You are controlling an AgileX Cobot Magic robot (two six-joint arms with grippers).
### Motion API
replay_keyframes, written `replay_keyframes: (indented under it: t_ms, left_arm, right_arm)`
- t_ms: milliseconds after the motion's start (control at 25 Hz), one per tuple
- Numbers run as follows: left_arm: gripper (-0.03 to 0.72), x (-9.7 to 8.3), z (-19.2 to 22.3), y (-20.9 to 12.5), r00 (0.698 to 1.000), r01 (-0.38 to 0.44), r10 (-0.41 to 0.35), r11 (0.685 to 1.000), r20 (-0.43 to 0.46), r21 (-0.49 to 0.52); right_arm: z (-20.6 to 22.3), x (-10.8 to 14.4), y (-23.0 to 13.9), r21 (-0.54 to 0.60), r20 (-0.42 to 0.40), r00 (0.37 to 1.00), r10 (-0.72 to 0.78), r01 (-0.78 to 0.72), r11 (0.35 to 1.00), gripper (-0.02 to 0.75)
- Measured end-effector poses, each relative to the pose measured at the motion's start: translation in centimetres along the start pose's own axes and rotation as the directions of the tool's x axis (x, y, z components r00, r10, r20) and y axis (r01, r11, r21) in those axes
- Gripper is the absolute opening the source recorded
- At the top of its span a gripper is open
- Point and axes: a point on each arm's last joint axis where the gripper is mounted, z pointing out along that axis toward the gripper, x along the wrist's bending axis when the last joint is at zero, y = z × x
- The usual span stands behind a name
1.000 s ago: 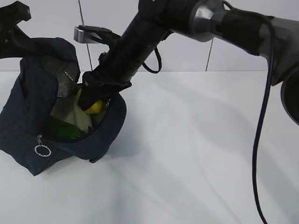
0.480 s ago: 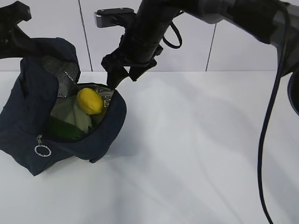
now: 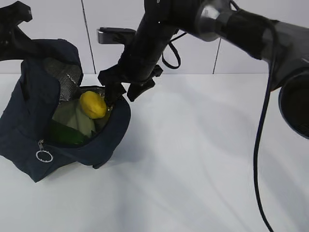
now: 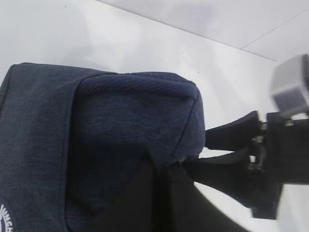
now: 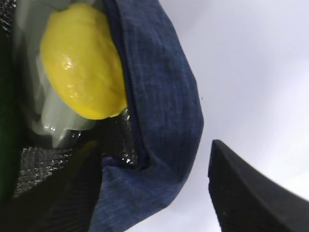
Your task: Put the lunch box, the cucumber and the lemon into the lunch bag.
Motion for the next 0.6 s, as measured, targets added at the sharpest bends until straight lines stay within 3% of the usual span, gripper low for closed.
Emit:
replay_keyframes:
  t_ms: [280, 480, 600]
  left_arm:
    - [-0.006, 0.0, 0.0, 0.0, 1.0, 0.0, 0.0, 1.0, 0.0, 0.005]
    - [-0.006, 0.0, 0.0, -0.1, 1.0, -0.001, 0.001, 1.0, -0.001, 0.008]
    - [-0.006, 0.0, 0.0, -0.1, 1.0, -0.003, 0.003, 1.0, -0.002, 0.009]
  right_arm:
    - [2.2, -0.7, -0.5, 0.043, 0.001, 1.0, 0.015, -0.015, 0.999, 0.521]
    - [3.1, -0.4, -0.6, 0.044, -0.089, 0.994, 0.062, -0.058, 0.997, 0.509]
    - [3.1, -0.1, -0.5, 0.04, -0.118, 0.99, 0.073, -0.069, 0.997, 0.446]
